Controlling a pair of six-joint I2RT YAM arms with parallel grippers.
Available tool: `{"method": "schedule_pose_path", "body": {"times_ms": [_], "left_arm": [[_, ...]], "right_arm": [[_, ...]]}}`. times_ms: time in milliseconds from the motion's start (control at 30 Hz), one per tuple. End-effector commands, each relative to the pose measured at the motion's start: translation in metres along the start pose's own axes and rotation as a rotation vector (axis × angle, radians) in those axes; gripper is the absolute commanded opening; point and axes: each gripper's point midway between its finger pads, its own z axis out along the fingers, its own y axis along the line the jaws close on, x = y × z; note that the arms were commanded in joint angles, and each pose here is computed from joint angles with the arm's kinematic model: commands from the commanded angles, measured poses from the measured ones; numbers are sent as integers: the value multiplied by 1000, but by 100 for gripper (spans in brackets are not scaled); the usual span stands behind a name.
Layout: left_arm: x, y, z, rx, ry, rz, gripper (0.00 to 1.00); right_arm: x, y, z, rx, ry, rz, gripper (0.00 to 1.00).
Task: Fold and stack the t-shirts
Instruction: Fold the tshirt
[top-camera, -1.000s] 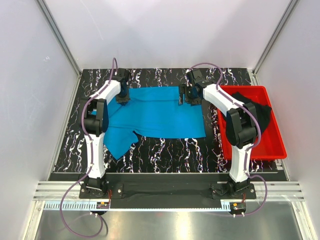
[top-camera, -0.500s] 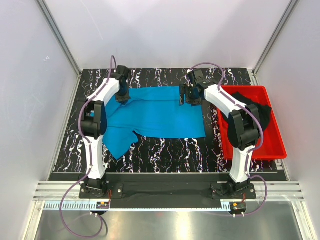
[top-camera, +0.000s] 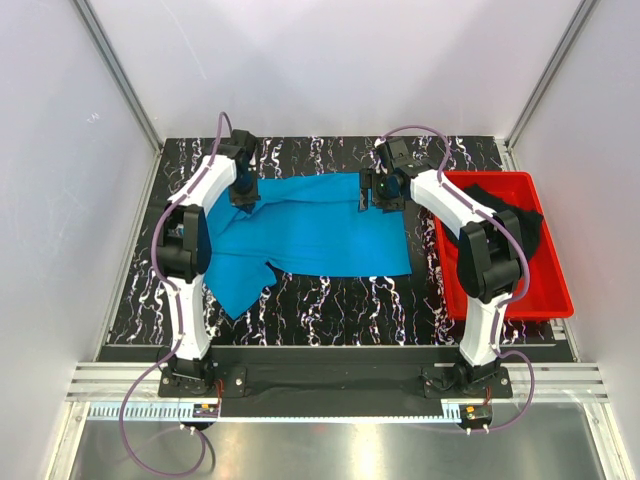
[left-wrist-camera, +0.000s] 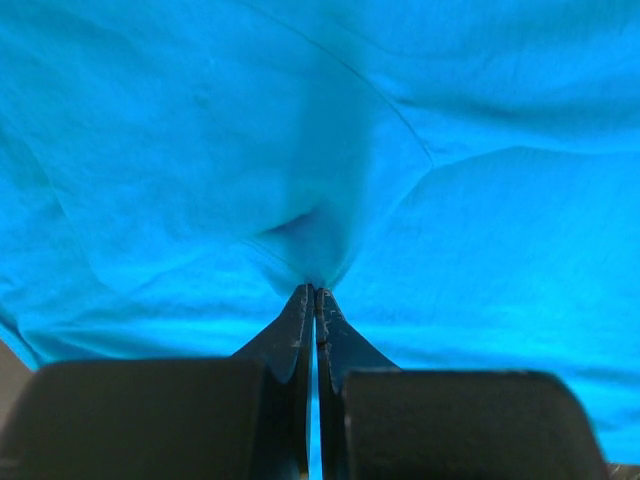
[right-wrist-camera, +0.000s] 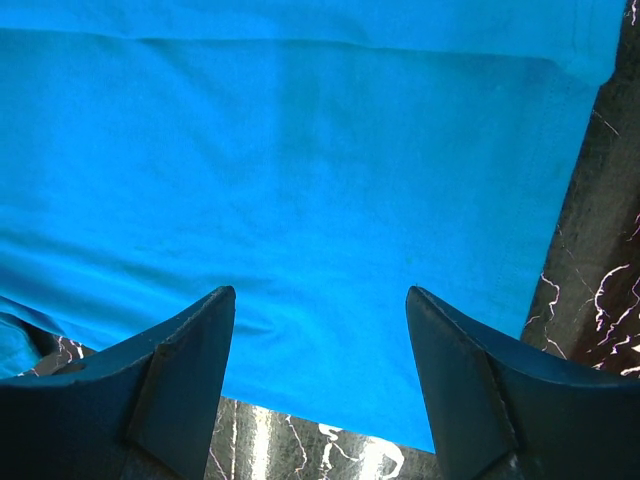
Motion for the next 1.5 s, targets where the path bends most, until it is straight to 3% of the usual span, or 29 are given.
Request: {"method": "schedule_pose_path", "body": {"times_ms": [0,433,600,700,867,1033,1267,1467], "left_arm": [[-4,-4,-40,39,-49,39,0],[-14,-2,-62,20,-71,89,8],[9,-17,-47,108,5,109,17],[9,-23,-54,150,-19,116,27],[-39,-2,-95,136,-229,6,45],[-91,36,-107,87,-439,-141,49],[-131,97,-79,102,-532,-332,47],[-152,114,-38,180,-466,-380,48]], "right_arm": [[-15,8,-24,-25,-62,2,76],[-14,8,-19,-31,-49,4,77],[-15,6,-12,-10,-45,-2,77],[-23,-5,-7,49,-56,-12,77],[-51,-35,10,150,-76,2,76],[-84,-59,24,175,-125,43,75],[-128,-98,40,188,-203,104,77],[-142,-119,72,157,-213,141,80]]}}
